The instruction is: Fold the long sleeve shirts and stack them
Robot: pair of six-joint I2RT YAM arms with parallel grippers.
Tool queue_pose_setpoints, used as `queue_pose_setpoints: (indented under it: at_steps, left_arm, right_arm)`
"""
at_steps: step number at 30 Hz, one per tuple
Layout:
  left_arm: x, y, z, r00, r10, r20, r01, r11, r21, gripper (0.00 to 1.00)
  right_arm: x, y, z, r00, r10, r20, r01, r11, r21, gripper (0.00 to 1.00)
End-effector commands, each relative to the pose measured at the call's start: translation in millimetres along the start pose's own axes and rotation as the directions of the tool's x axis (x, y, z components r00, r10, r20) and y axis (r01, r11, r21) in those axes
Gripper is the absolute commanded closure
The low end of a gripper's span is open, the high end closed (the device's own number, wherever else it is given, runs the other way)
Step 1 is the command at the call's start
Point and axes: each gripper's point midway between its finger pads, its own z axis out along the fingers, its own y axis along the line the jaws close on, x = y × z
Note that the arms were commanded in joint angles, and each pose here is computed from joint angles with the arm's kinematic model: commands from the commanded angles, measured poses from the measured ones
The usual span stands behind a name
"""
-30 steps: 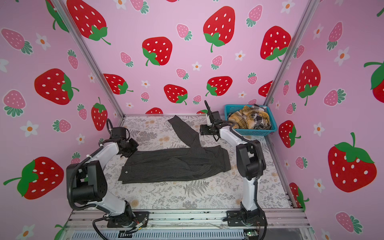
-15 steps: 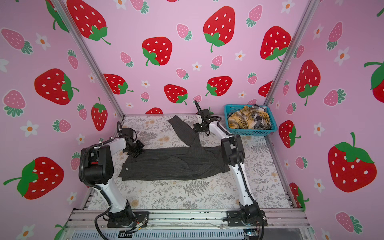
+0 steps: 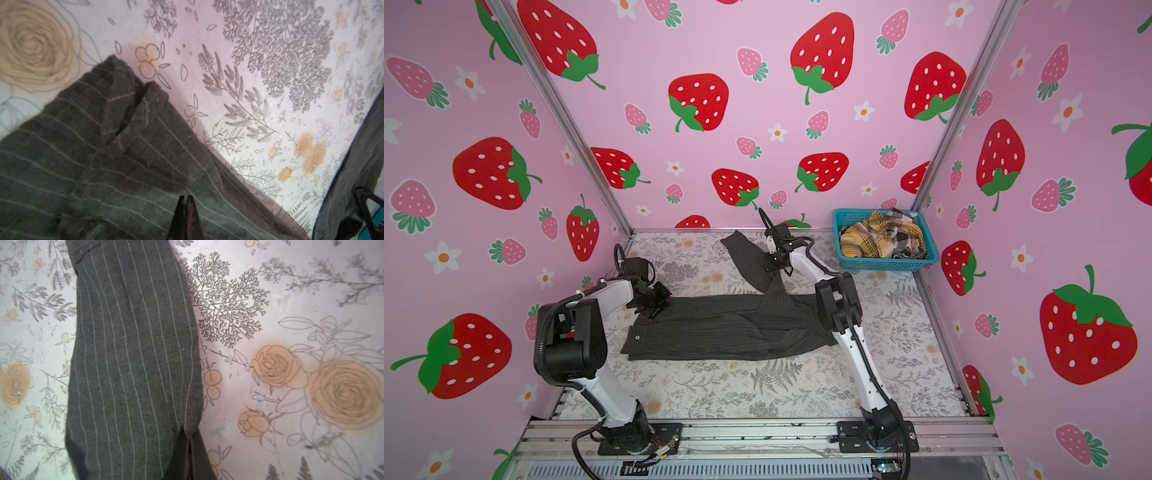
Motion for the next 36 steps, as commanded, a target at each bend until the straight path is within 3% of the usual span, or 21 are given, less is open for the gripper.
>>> queue_pose_setpoints:
  at_steps: [1,4,9,11,13,14,19,22,26,30,36]
  left_arm:
    - [4.5,0.8,-16.0,1.0,-0.015,0.003,0.015,1.0,0.003,0.89]
    - [0.5,-10.0,-35.4,0.999,-0.015,0.028,0.014,0.999,0.032,0.65]
    - [-9.9,-33.5,-62.1,0.998,0.017,0.06,-0.021,0.998,0.061,0.49]
    - [-9.7,-43.6,-62.3,0.998,0.04,0.057,-0.044,0.997,0.064,0.46]
    - [-7.4,-55.1,-56.4,0.997,0.065,0.041,-0.068,0.995,0.07,0.45]
    - [-5.1,-60.9,-53.0,0.996,0.08,0.032,-0.082,0.994,0.07,0.45]
    - [6.6,-103.7,-31.6,0.98,0.201,0.0,-0.2,0.977,0.078,0.43]
    - [20.5,-140.5,-17.9,0.951,0.309,-0.012,-0.307,0.946,0.101,0.4]
    - [46.2,-193.3,-6.9,0.867,0.498,-0.001,-0.495,0.863,0.104,0.39]
    - [75.7,-243.4,1.8,0.727,0.684,0.055,-0.687,0.724,0.063,0.36]
    - [122.2,-286.2,33.6,0.515,0.856,0.042,-0.855,0.517,-0.046,0.28]
  right_arm:
    - [-26.6,51.9,-53.9,0.988,-0.124,0.089,0.123,0.992,0.008,0.96]
    - [-1.9,96.2,-65.4,0.972,-0.221,0.08,0.22,0.975,0.025,0.95]
    - [69.5,158.3,-58.1,0.941,-0.337,0.015,0.337,0.941,0.025,0.92]
    - [93.0,181.7,-58.1,0.924,-0.382,-0.01,0.382,0.924,0.024,0.75]
    - [108.8,203.9,-64.9,0.911,-0.413,-0.014,0.413,0.91,0.025,0.41]
    - [112.5,208.6,-70.5,0.911,-0.412,-0.011,0.412,0.91,0.037,0.34]
    - [86.4,219.7,-133.1,0.954,-0.269,0.134,0.269,0.963,0.023,0.12]
    - [75.8,197.9,-166.3,0.973,-0.159,0.166,0.153,0.987,0.048,0.11]
    - [82.9,126.6,-200.6,0.985,0.058,0.164,-0.084,0.984,0.159,0.15]
    - [99.4,63.4,-234.4,0.945,0.253,0.207,-0.287,0.946,0.154,0.19]
    - [122.5,26.7,-252.2,0.911,0.36,0.202,-0.391,0.908,0.147,0.21]
